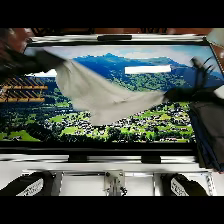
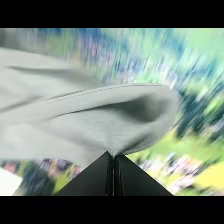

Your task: Fold the shirts.

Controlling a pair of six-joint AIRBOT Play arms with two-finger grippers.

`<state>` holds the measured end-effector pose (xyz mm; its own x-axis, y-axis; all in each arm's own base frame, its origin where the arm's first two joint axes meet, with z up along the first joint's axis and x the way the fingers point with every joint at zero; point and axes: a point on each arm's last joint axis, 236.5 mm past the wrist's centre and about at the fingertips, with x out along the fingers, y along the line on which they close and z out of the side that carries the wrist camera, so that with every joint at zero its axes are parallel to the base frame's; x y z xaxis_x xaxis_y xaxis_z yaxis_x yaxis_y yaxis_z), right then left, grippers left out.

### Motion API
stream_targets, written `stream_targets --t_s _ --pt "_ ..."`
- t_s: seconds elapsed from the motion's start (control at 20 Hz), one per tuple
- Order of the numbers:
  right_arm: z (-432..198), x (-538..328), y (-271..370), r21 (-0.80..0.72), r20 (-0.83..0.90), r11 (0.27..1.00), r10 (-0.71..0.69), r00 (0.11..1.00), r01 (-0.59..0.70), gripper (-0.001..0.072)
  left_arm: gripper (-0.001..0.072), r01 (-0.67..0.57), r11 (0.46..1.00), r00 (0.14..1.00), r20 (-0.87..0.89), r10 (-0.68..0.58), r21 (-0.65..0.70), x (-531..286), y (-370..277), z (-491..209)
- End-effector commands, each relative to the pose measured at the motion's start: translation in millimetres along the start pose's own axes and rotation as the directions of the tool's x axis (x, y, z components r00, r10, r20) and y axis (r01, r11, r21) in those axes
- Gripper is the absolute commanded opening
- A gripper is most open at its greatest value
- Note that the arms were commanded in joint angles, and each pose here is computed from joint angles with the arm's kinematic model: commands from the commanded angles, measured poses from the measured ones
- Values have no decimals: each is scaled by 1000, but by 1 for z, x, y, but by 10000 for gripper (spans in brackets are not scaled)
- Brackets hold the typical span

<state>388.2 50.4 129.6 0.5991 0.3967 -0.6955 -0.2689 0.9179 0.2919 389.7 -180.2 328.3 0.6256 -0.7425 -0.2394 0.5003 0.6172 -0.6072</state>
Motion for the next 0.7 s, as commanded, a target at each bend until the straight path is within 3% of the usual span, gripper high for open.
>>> stream_targets --t_s 0.0,0.15,0.3,0.45,0.65 --pt "100 -171 32 -228 420 920 -203 885 320 67 28 -81 921 912 402 -86 381 -143 -143 112" --pt "129 -319 80 -180 733 821 -256 631 542 67 27 -351 830 760 649 -18 434 -244 -208 131" --pt "110 -393 113 -84 838 820 -249 485 566 67 28 -561 768 653 736 180 310 -285 -197 109" --pt "94 -402 122 -73 839 833 -245 485 548 67 29 -628 735 650 693 313 257 -285 -171 77" --pt "93 -361 90 -83 732 828 -328 598 555 67 29 -622 752 716 548 433 218 -263 -122 52"
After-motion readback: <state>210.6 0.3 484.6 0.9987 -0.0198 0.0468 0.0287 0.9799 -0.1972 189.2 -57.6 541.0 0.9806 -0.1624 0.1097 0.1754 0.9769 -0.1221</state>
